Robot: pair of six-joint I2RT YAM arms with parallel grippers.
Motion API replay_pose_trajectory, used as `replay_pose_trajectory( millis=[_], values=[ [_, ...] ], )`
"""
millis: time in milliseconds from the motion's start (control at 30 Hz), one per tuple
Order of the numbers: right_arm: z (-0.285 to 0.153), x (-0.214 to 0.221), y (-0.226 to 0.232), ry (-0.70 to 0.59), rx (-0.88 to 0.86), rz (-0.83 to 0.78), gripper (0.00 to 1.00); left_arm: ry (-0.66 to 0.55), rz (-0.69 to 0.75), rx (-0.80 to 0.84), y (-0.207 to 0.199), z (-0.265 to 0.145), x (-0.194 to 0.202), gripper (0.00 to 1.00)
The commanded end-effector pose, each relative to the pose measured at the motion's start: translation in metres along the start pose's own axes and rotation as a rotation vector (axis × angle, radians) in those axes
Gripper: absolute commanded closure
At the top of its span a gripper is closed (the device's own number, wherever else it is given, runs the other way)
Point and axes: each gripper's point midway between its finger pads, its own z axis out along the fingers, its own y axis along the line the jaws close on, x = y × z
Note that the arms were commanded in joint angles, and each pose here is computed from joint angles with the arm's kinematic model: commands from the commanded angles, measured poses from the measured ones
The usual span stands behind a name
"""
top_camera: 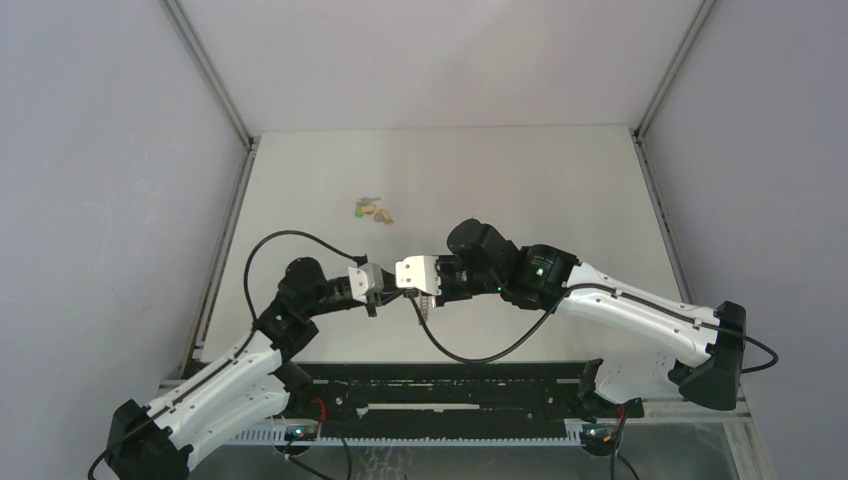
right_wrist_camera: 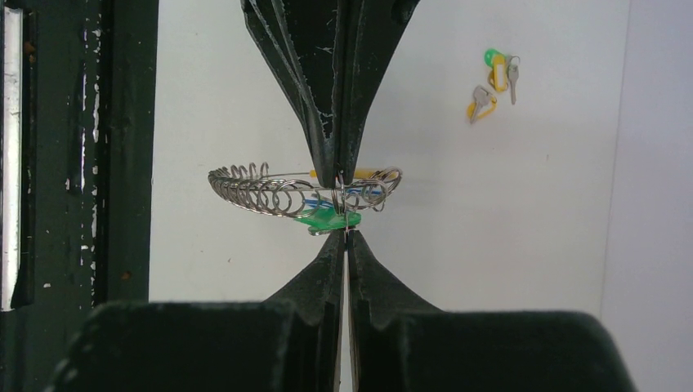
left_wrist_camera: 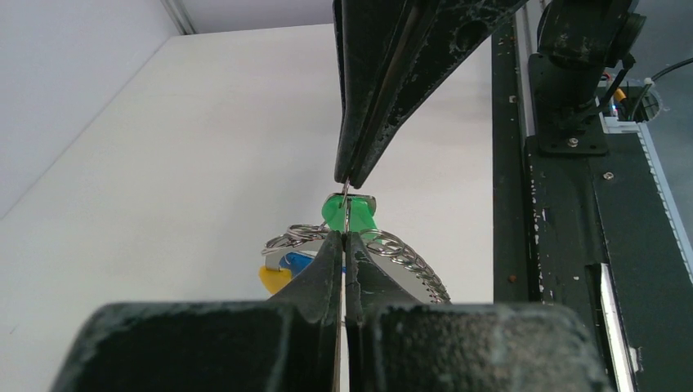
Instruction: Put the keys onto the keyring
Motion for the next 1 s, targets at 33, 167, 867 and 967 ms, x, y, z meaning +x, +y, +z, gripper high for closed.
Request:
replay_pose_trajectory(
  millis=[33,167,867,967],
  values=[
    [-0.009,-0.0057,-0.0018,-0.018,0.029,0.013,1.0,-0.062,0.077,-0.031,0.0098,0.0005,-0.0292,1.0],
    [-0.0092,-0.0067,-0.0019,-0.023,0.028,0.013,1.0,-0.062,0.077,-0.031,0.0095,0.0002,-0.0289,1.0],
    [-0.0079,-0.0038,-0.002,-0.009,0.03,0.016,1.0,-0.06,0.076,-0.056,0.0135,-0.0004,-0.0278,1.0],
    [-0.0082,-0.0049,-0.0023,-0.013,0.031,0.015,1.0,-0.059,0.075,-0.053,0.0133,-0.0001,-0.0276,1.0]
  ],
)
